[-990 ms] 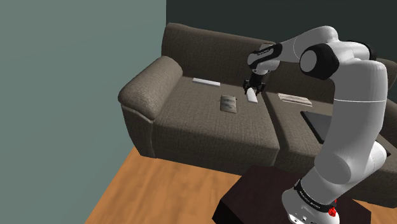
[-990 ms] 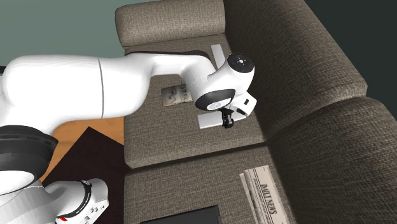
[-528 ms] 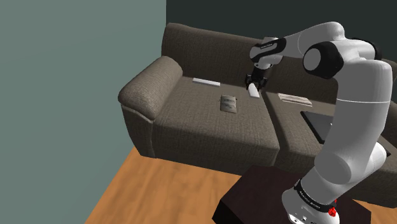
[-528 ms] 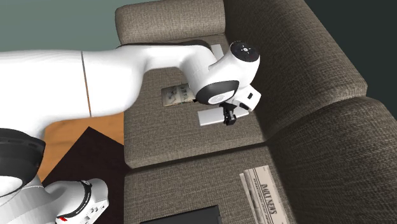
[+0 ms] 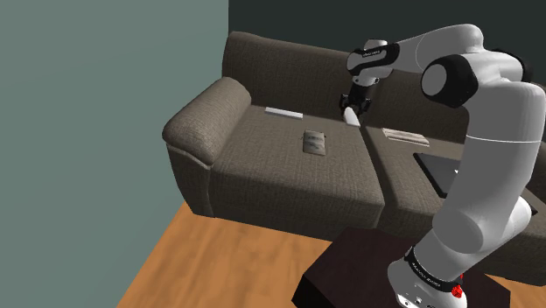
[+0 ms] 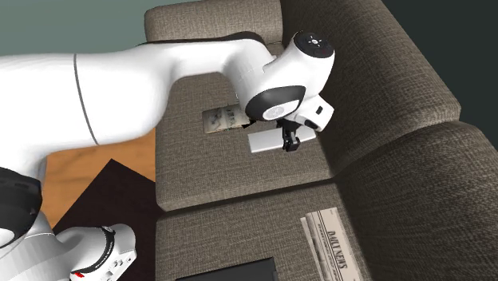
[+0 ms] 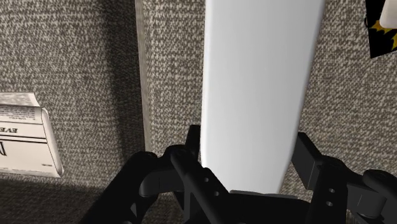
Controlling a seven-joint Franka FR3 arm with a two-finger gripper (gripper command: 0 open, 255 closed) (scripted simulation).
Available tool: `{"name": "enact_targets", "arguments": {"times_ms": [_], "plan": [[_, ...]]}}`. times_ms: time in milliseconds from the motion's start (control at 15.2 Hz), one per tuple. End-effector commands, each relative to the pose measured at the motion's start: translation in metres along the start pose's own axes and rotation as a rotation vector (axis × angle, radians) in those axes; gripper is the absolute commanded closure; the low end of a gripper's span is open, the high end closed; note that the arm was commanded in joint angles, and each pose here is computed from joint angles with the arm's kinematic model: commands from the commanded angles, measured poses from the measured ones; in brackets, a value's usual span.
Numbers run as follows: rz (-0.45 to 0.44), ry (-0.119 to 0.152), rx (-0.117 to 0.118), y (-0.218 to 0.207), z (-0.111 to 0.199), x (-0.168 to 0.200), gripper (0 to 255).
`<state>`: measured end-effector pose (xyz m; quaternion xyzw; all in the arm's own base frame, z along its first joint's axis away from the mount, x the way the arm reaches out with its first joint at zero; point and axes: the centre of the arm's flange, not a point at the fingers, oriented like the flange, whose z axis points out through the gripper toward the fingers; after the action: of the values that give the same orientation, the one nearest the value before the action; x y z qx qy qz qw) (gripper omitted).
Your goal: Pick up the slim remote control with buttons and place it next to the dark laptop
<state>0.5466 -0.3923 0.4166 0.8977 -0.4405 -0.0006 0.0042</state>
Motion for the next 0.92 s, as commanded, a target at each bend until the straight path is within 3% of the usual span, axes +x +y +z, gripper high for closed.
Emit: {"name": "enact_targets", "arguments": {"times_ms": [0, 858], "plan": [[0.0, 0.0, 0.0, 0.001, -0.007, -0.001, 255], [0.0, 0.0, 0.0, 0.147, -0.007, -0.091, 255]]}}
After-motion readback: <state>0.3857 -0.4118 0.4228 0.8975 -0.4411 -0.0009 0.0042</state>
